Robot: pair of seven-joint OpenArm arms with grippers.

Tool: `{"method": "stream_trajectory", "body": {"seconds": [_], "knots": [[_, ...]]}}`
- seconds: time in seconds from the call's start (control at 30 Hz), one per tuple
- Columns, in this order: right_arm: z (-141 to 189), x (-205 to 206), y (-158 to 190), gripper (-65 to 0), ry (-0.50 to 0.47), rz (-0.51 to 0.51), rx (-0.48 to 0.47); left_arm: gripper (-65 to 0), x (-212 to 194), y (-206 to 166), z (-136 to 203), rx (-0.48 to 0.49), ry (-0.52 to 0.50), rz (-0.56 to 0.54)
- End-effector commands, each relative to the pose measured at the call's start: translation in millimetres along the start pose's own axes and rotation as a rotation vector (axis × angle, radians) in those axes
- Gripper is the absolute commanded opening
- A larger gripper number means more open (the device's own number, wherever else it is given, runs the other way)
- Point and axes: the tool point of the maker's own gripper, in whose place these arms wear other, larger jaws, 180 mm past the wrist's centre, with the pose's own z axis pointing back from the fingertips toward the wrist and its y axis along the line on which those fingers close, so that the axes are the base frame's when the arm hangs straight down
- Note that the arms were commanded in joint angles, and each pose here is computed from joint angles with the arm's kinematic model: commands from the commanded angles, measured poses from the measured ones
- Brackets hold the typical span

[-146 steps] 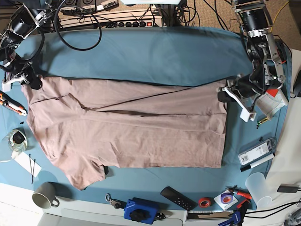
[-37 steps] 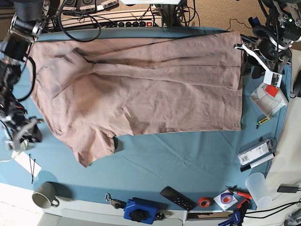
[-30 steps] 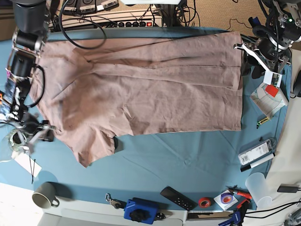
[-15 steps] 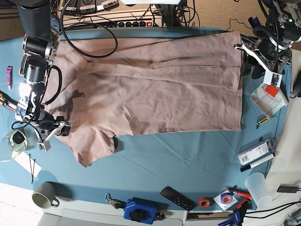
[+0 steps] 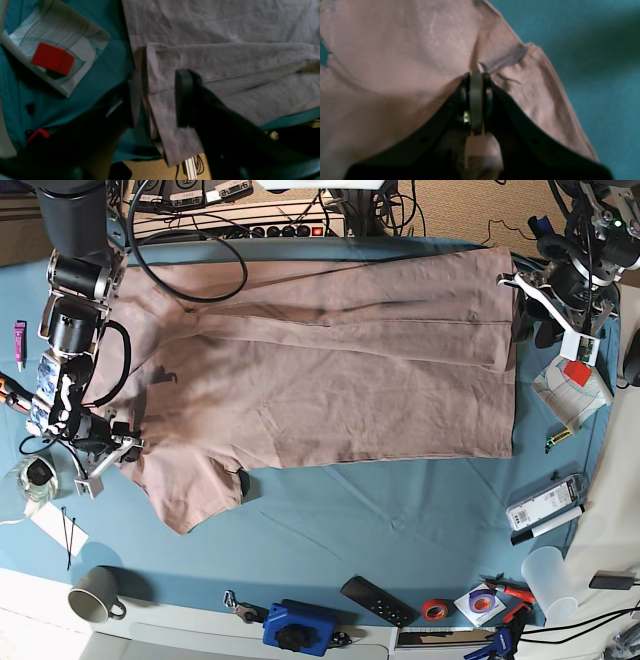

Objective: Fold the T-shirt properly
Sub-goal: 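Grasp the sleeve with the right gripper and fold it onto the shirt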

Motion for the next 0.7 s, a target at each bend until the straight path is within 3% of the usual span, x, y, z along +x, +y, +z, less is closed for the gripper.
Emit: {"method": "stream_trajectory", "body": {"seconds": [0.0,0.33,0.67], "knots": [[3.9,-27.6,-11.3,-65.0,0.143,0.012,-0.042,-41.6,9.6,-0.7,2.9,-0.002,-0.037,-0.013],[31.1,-23.0,9.8,-65.0,0.127,0.100,-0.002,-41.6,9.8,-0.7,2.9,-0.002,-0.038,-0.013],[85.2,-39.7,21.9,-65.0,0.066,0.316,-0.065,-41.6,9.9,-0.7,2.9,-0.002,-0.039,-0.013]]}}
